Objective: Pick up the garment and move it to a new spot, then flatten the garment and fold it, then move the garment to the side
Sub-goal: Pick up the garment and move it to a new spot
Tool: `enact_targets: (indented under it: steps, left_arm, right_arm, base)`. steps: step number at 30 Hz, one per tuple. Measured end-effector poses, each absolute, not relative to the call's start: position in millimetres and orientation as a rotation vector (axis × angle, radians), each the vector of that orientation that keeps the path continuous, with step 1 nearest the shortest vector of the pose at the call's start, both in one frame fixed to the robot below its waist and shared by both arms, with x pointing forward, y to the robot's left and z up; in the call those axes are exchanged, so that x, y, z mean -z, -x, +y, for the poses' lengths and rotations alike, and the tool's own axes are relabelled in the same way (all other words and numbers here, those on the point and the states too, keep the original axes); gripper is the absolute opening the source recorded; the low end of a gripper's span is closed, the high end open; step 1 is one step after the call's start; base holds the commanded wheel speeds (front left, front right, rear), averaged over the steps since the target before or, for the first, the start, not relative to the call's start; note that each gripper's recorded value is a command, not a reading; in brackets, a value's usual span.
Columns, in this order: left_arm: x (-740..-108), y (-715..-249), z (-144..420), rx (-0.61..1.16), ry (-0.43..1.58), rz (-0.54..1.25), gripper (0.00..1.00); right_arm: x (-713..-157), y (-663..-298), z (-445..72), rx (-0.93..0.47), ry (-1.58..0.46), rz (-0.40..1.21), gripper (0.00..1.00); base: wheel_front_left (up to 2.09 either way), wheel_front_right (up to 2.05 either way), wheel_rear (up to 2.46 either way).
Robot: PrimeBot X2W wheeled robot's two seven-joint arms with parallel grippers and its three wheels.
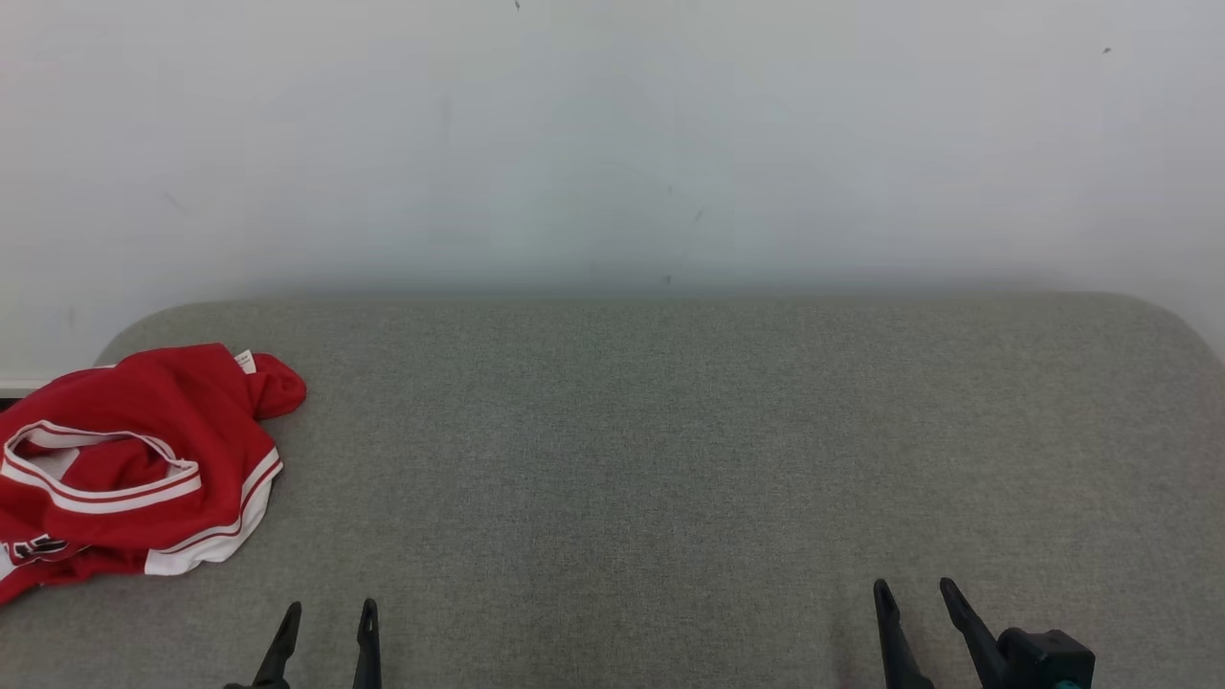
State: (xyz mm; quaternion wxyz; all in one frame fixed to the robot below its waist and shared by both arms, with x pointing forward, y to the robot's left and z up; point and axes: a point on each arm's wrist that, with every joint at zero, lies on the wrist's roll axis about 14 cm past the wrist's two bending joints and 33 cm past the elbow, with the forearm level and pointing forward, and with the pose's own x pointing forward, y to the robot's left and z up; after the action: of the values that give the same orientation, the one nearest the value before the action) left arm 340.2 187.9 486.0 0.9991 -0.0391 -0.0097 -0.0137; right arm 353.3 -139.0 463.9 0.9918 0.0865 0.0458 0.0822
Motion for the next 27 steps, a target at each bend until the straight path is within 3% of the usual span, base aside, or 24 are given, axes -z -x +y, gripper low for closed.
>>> enact_targets:
  steps: [13, 27]
  left_arm:
    - [-489.6, -333.7, 198.9, -0.013, 0.080, -0.035, 1.00]
    - [-485.4, -284.7, 262.8, -0.219, 0.060, -0.040, 1.00]
  right_arm:
    - [-465.0, -355.9, -132.2, -0.185, -0.174, 0.086, 1.00]
    - [-467.3, -367.3, -73.7, -0.356, -0.180, 0.094, 1.00]
  base:
    - [0.00, 0.00, 0.00]
    - [0.00, 0.00, 0.00]
